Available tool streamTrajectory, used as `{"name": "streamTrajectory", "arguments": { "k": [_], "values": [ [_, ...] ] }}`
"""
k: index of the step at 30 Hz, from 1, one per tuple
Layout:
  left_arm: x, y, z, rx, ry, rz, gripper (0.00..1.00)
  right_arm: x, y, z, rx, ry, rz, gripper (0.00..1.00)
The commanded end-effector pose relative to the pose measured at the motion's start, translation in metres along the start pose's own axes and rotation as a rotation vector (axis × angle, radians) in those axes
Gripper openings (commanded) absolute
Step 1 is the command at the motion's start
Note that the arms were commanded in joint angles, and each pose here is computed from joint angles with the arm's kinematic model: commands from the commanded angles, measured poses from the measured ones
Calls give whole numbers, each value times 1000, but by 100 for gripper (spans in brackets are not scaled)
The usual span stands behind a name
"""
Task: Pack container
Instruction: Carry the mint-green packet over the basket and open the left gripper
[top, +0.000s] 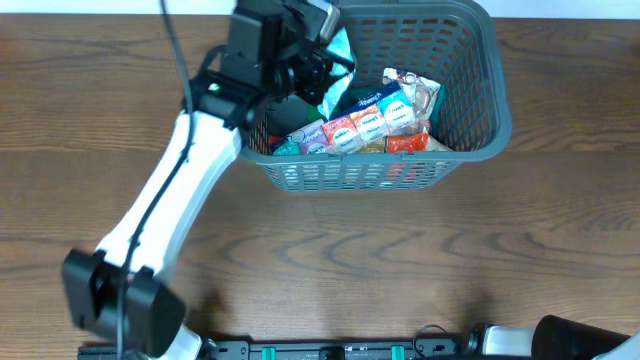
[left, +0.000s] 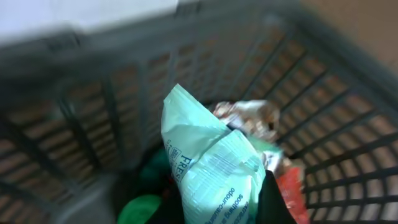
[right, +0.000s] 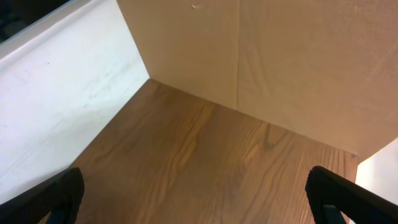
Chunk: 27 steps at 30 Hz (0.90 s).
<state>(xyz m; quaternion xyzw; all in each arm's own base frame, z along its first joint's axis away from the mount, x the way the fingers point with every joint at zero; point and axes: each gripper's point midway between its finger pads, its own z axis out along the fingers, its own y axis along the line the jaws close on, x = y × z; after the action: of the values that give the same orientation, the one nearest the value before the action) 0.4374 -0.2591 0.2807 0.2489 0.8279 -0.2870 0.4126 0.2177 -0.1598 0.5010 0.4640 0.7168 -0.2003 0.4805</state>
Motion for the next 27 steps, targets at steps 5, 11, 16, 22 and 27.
{"name": "streamTrajectory", "arguments": {
  "k": [5, 11, 16, 22, 27],
  "values": [
    [29, 14, 28, -7, 86, -30, 6, -1, -4, 1, 19, -5, 15, 99],
    [10, 7, 16, -4, 25, -2, 99, -1, -4, 1, 19, -5, 15, 99],
    [-33, -13, -25, 0, -113, 54, 99, -1, -4, 2, 19, -5, 14, 99],
    [-70, 5, -125, -324, -262, 63, 99, -1, -4, 1, 19, -5, 15, 99],
    [-30, 42, -224, -695, -182, -18, 99, -1, -4, 1, 19, -5, 15, 99]
  ]
}}
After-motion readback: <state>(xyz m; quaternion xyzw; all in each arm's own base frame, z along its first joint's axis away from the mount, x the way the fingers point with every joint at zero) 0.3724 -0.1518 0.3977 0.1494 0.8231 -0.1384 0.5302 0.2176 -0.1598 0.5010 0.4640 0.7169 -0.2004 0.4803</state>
